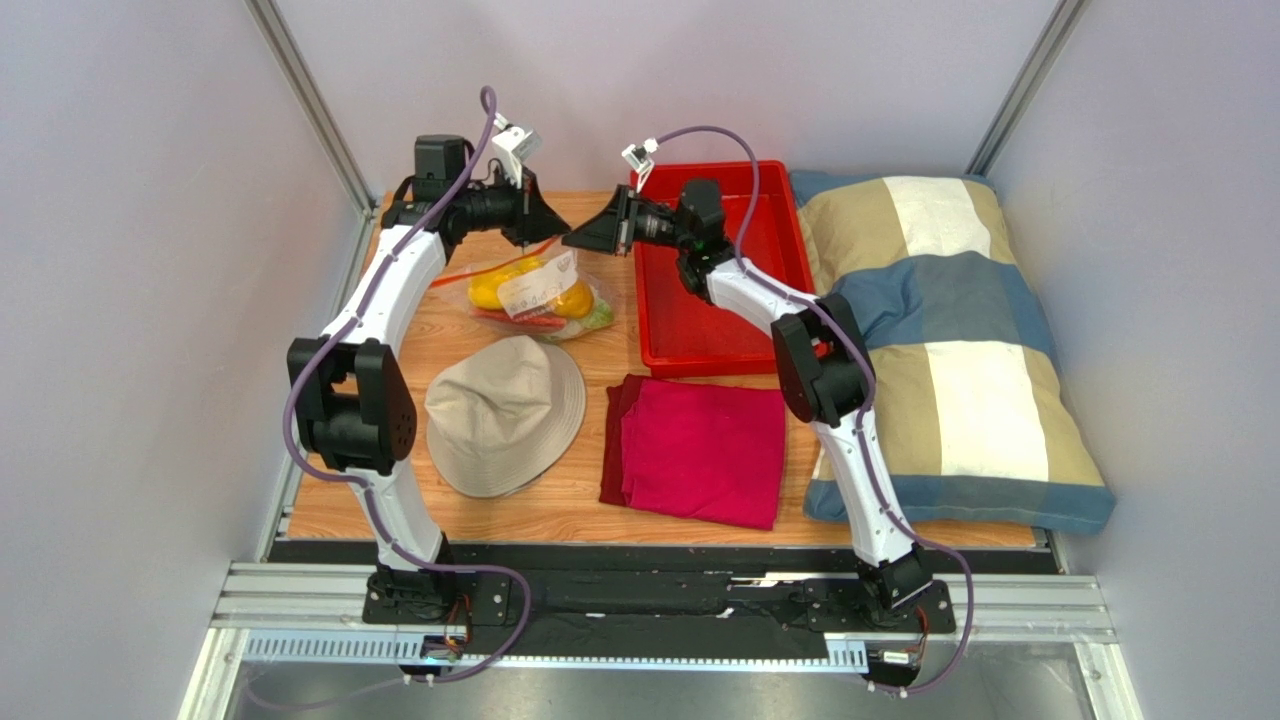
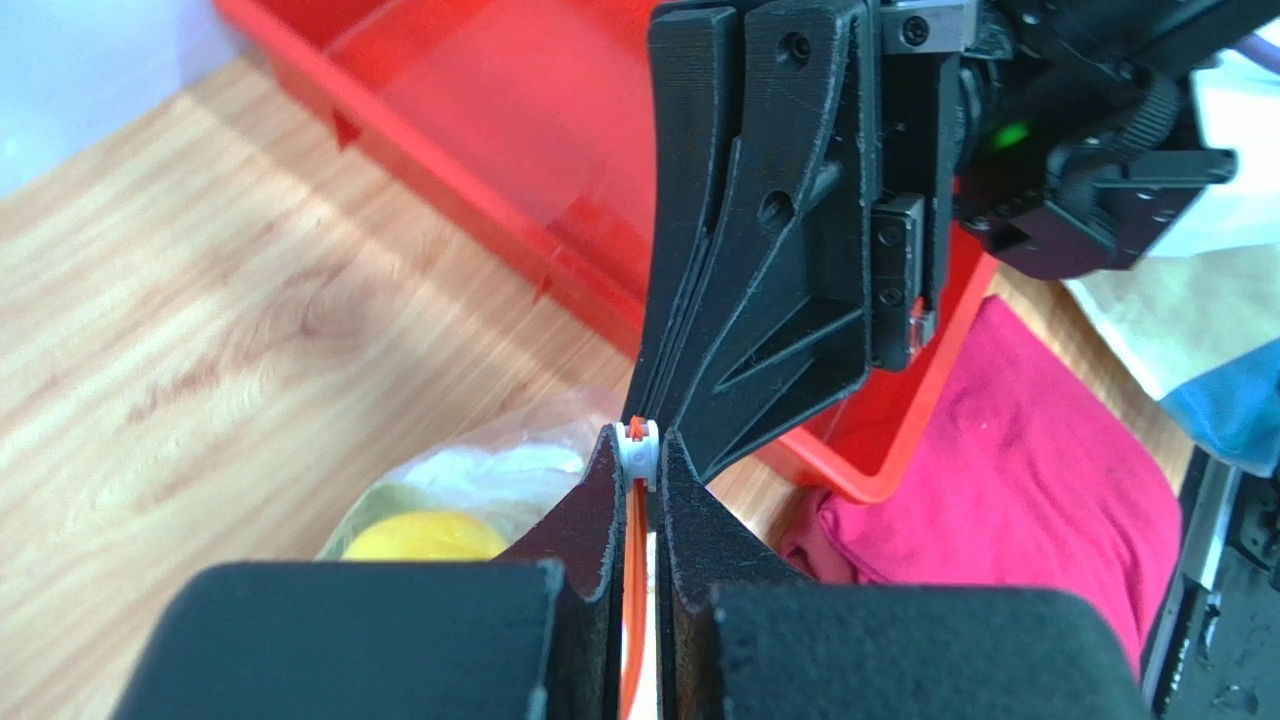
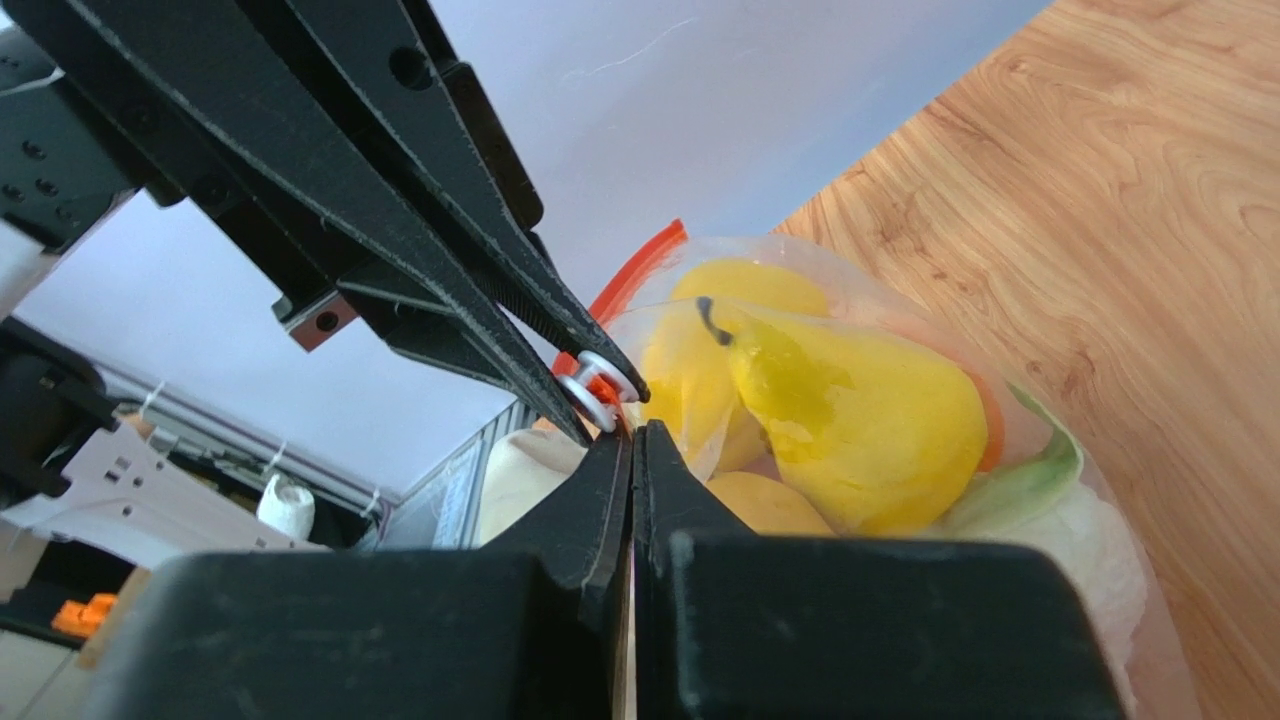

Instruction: Open the zip-top bag and remove the fake food

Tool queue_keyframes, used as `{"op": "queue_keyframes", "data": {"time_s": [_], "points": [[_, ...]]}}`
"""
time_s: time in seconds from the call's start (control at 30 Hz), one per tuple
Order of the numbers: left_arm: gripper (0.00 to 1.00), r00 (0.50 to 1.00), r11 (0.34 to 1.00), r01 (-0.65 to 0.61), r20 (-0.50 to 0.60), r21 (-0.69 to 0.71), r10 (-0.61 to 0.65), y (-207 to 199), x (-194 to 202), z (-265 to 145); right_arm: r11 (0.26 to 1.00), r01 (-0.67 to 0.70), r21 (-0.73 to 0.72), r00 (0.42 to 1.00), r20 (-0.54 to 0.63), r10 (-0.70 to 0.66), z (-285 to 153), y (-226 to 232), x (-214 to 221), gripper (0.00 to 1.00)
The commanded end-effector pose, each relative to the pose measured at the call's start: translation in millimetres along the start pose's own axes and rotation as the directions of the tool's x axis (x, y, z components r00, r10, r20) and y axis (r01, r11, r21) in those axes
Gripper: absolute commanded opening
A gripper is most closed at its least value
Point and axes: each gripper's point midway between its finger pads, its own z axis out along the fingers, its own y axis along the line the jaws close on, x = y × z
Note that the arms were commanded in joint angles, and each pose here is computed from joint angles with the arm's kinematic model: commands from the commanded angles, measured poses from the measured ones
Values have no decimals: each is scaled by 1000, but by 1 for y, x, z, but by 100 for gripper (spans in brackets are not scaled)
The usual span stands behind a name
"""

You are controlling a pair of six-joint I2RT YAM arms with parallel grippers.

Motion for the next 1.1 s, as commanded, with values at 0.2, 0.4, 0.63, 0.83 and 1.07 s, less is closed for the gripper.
{"op": "queue_keyframes", "data": {"time_s": [0.2, 0.4, 0.63, 0.83, 1.07], "points": [[0, 995, 997, 70, -75, -17, -71, -20, 26, -18, 997, 26, 74, 956, 291, -47, -21, 13, -80, 0], [0, 996, 997, 73, -58, -32, -75, -22, 27, -28, 994, -3, 106, 941, 336, -33, -27, 12, -89, 0], [0, 981, 964, 127, -114, -232, -157, -7, 46, -55, 986, -31, 166, 922, 385, -36, -35, -4, -105, 0], [0, 940, 801, 215, -104, -559, -326, 12, 79, -118, 970, -15, 243, 927, 366, -77, -31, -37, -102, 0], [0, 931, 843, 305, -48, -442, -362, -16, 72, -110, 959, -17, 284, 929, 359, -90, -18, -75, -100, 0]]}}
